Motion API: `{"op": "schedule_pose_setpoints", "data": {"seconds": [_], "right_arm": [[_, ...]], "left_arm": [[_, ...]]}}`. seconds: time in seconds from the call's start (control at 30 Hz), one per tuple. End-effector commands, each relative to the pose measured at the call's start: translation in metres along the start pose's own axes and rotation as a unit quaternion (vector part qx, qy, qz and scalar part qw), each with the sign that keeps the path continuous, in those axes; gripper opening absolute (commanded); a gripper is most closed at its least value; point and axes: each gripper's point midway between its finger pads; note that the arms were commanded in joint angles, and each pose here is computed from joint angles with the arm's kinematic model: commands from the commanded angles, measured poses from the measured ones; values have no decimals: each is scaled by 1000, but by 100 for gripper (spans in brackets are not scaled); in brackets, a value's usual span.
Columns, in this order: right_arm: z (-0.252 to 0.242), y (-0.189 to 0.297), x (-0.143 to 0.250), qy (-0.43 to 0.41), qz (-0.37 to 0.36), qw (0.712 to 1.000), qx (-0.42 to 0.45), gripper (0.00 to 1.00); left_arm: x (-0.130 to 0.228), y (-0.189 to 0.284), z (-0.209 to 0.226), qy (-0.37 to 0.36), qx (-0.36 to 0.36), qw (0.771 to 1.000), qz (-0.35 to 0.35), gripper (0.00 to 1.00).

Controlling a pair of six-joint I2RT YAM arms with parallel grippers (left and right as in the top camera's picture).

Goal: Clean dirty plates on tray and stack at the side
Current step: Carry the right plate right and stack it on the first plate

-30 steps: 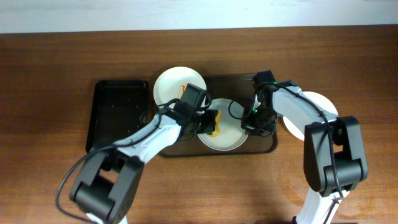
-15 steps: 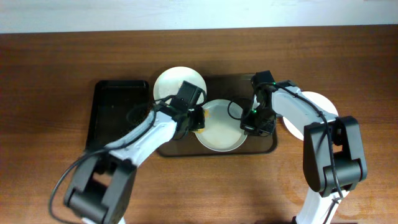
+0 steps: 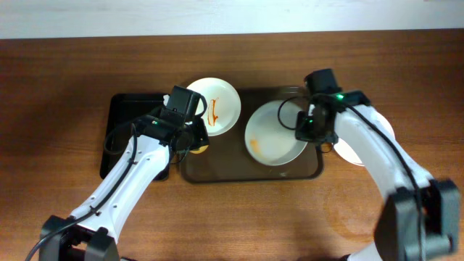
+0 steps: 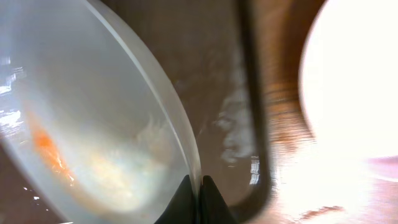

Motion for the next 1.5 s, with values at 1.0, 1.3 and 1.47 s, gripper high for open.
{"op": "schedule_pose_setpoints", "data": {"seconds": [1.0, 1.3, 1.47], "right_arm": [[-92, 97, -25, -115, -153, 970, 153, 4], [-220, 49, 24, -324, -51, 938, 113, 4], [-208, 20, 17, -286, -25, 957, 51, 28]], "left_arm": [[-10, 4, 5, -5, -13, 1000, -25, 0], [-10, 4, 5, -5, -13, 1000, -25, 0], [-10, 4, 5, -5, -14, 1000, -25, 0]]}}
Point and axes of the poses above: each gripper's point midway between its finger pads, its own y axis back along the fingers, its own z axis along the line the jaws close on, x = y × z, and after that the axes turned 11 degrees about y, right-handed
